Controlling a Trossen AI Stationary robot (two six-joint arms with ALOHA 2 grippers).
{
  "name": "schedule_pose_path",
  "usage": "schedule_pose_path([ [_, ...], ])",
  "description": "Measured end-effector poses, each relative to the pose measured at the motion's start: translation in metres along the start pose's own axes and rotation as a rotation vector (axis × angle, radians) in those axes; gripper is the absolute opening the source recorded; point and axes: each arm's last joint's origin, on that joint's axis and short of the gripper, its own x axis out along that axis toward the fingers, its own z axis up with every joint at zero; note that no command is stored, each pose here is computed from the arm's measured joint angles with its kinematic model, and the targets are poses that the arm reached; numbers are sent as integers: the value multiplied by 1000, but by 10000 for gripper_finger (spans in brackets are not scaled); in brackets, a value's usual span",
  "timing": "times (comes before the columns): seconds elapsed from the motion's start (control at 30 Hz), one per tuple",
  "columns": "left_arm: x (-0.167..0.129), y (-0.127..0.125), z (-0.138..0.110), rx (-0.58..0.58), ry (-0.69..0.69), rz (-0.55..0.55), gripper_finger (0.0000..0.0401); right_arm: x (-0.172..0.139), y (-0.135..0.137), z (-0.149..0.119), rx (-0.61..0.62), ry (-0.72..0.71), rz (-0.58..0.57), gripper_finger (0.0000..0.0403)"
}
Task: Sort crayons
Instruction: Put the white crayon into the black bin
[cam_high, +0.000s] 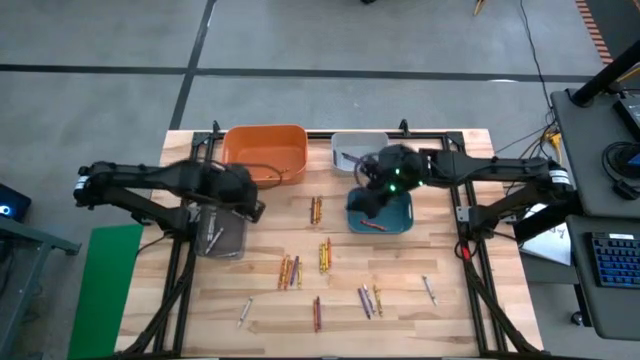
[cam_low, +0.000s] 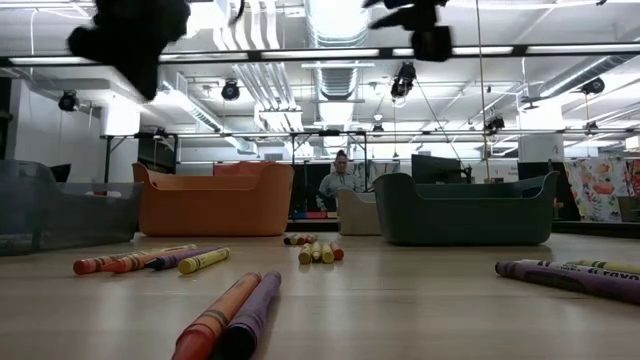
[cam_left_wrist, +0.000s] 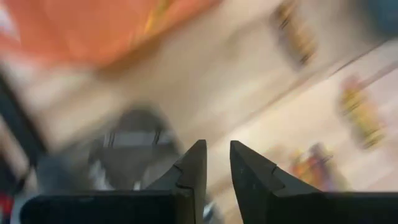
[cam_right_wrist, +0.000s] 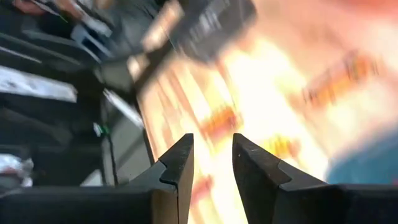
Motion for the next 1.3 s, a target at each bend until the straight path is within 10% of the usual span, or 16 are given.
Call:
schedule_pose_path([
  [0.5, -90, -33, 55, 240, -565, -390, 39, 7, 6, -125, 260, 543, -437, 111],
  [0.9, -76, -41, 54, 234, -534, -369, 39, 13, -28, -217, 416, 648, -773, 128],
  [1.3, -60, -54, 56, 222, -491, -340, 39, 29, -62, -245, 450, 644, -749, 132],
])
